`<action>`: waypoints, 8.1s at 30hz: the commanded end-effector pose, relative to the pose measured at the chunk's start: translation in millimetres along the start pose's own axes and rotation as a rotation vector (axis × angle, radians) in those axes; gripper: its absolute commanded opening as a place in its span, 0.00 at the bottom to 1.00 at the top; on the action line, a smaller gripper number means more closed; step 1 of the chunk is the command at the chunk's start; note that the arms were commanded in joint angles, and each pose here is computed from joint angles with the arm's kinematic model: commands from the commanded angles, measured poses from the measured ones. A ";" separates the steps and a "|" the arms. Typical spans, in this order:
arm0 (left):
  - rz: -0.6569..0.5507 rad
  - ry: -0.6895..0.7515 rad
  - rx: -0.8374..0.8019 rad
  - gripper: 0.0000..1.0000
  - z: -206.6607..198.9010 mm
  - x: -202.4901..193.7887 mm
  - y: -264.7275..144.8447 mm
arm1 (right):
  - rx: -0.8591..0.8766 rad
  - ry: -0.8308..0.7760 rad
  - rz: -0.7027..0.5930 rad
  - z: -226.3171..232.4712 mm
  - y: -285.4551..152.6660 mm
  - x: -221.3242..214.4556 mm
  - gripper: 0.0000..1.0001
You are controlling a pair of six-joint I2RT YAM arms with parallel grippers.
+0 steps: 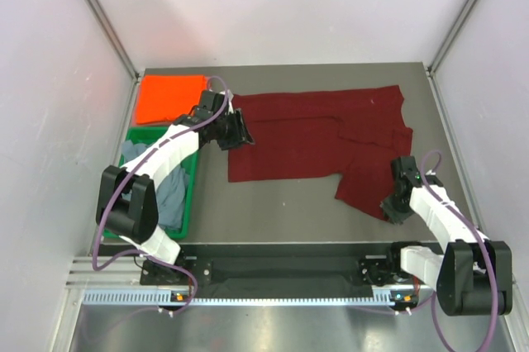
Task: Fold and stack the t-shirts
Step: Fold the tshirt
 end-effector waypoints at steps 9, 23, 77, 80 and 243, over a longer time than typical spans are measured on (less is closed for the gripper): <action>-0.040 0.030 -0.043 0.51 -10.4 9.8 -13.6 | 0.015 0.056 -0.075 4.5 -14.0 17.6 0.36; -0.035 0.037 -0.047 0.50 -16.0 15.3 -11.8 | -0.016 0.105 -0.091 -7.2 -10.0 15.9 0.29; 0.033 -0.087 0.215 0.45 91.8 -63.7 -3.3 | 0.341 -0.115 -0.305 37.1 -66.4 60.5 0.00; -0.020 -0.106 0.222 0.47 94.8 -59.2 0.6 | 0.346 -0.131 -0.335 36.4 -70.8 64.1 0.00; -0.224 -0.119 0.492 0.34 64.3 148.7 91.6 | 0.303 -0.458 -0.645 232.3 -59.5 314.9 0.22</action>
Point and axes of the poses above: each gripper's point midway between its finger pads, its own y axis out along the fingers, its own z axis along the line the jaws close on, x = y × z, the point moved 5 cm from there along -y, back along the fingers, and after that the axes turned 13 degrees about -y, right-handed, at the moved point
